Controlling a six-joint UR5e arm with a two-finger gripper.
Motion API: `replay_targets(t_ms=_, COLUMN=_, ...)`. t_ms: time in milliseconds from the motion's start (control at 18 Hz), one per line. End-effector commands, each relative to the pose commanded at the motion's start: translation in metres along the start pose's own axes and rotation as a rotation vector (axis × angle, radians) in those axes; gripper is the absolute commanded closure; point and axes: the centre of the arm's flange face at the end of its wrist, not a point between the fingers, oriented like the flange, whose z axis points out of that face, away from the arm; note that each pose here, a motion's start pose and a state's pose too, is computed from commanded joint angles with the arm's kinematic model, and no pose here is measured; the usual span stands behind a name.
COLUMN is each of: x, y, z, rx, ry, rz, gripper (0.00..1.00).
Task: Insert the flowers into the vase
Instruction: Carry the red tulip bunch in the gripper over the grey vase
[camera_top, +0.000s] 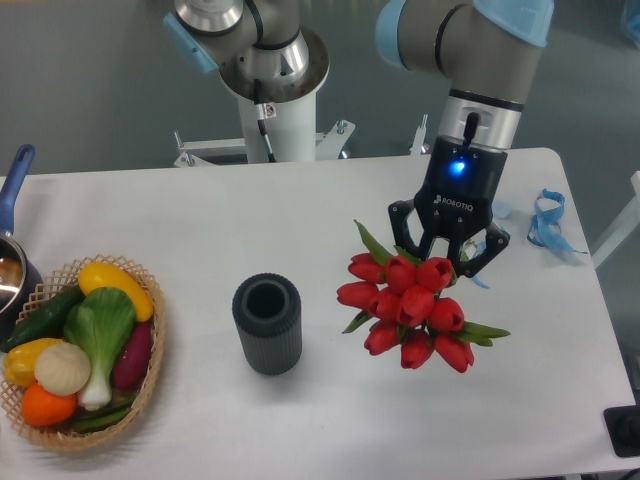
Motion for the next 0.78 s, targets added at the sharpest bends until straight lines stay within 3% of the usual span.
replay_targets(t_ms=278, x=0.001, y=-0.007, z=-0.004, rx=0.009, ry=-0.005, rz=-0.005, gripper=0.87)
replay_targets(t_ms=778, x=0.033, y=-0.035, z=0.006, rx=0.088, ry=0.079, rz=-0.025, gripper=0.86)
